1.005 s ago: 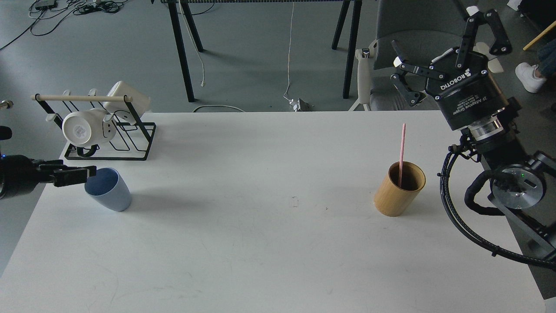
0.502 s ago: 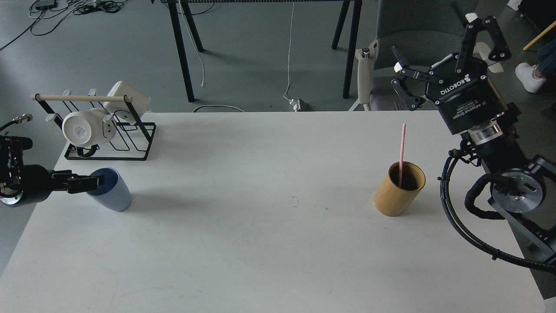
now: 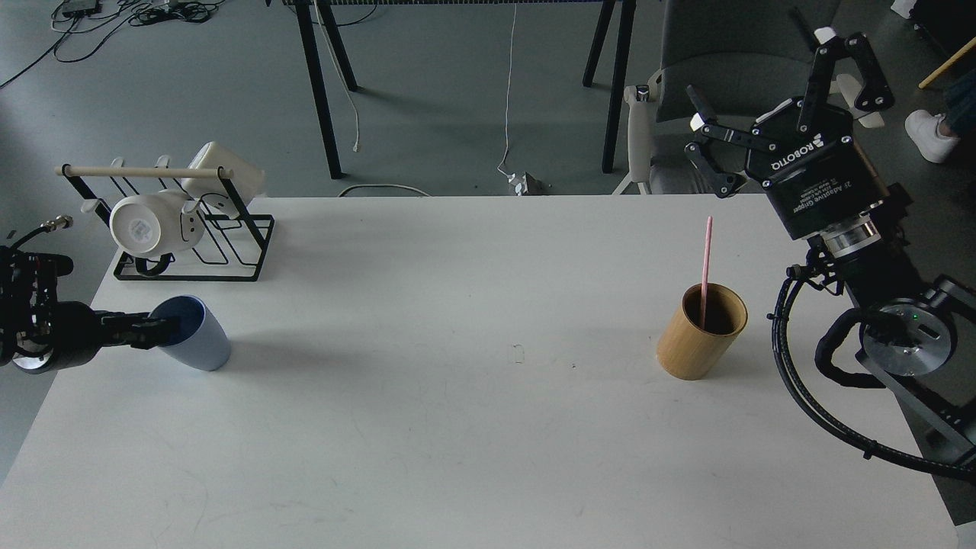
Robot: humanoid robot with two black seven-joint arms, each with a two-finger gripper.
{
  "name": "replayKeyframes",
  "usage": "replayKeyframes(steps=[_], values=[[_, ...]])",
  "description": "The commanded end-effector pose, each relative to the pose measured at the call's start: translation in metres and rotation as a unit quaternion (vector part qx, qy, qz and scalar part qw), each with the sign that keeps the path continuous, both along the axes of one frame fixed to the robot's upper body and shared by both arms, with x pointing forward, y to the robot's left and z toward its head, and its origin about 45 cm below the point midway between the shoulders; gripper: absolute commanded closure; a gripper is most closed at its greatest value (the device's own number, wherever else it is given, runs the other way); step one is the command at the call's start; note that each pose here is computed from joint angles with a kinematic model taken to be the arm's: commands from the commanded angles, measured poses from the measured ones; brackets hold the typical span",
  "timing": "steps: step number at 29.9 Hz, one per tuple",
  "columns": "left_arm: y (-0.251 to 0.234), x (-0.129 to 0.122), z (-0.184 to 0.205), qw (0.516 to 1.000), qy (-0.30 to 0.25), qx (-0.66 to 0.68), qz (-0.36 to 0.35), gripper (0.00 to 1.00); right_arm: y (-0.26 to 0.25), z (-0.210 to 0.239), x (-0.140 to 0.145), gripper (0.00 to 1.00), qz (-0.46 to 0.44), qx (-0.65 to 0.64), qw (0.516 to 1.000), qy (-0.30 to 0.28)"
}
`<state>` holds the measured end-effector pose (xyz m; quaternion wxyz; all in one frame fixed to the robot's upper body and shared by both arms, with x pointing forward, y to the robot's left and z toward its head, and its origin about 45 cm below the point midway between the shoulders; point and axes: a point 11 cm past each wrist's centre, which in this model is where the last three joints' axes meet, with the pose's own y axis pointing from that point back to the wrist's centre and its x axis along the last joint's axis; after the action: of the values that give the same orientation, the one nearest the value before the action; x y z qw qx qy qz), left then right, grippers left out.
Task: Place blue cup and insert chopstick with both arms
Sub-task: 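Close the left gripper around the light blue cup, then lift the blue cup with the left gripper and carry it toward table center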
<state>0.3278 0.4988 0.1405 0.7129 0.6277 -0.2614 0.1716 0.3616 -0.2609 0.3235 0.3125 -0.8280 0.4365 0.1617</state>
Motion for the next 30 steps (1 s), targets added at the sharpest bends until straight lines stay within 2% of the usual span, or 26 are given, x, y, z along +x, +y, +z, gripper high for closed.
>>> replayKeyframes(steps=[1, 5, 7, 17, 20, 26, 30], values=[[0.002, 0.000, 0.001, 1.000, -0.011, 0.005, -0.005, 0.78, -0.001, -0.003, -0.001, 0.01, -0.002, 0.000, 1.000, 0.004], [0.002, 0.001, 0.002, 1.000, -0.021, 0.007, -0.009, 0.91, -0.001, -0.007, -0.003, 0.01, -0.001, 0.001, 1.000, 0.009], [0.001, 0.002, 0.003, 1.000, -0.025, 0.006, -0.010, 0.95, -0.001, -0.007, -0.003, 0.01, -0.001, 0.001, 1.000, 0.009], [-0.008, 0.008, 0.010, 0.999, -0.040, -0.002, -0.023, 0.97, -0.001, -0.006, -0.002, 0.01, -0.002, 0.002, 1.000, 0.007], [-0.025, 0.015, 0.031, 0.997, -0.056, -0.022, -0.052, 0.97, -0.004, -0.002, 0.002, 0.01, -0.010, 0.004, 1.000, 0.002], [-0.138, 0.051, 0.097, 0.976, -0.072, -0.106, -0.176, 0.97, -0.035, 0.027, 0.023, 0.01, -0.064, 0.010, 0.997, -0.038], [-0.236, 0.080, 0.102, 0.955, -0.051, -0.140, -0.256, 0.97, -0.046, 0.040, 0.036, 0.01, -0.085, 0.001, 0.995, -0.053]])
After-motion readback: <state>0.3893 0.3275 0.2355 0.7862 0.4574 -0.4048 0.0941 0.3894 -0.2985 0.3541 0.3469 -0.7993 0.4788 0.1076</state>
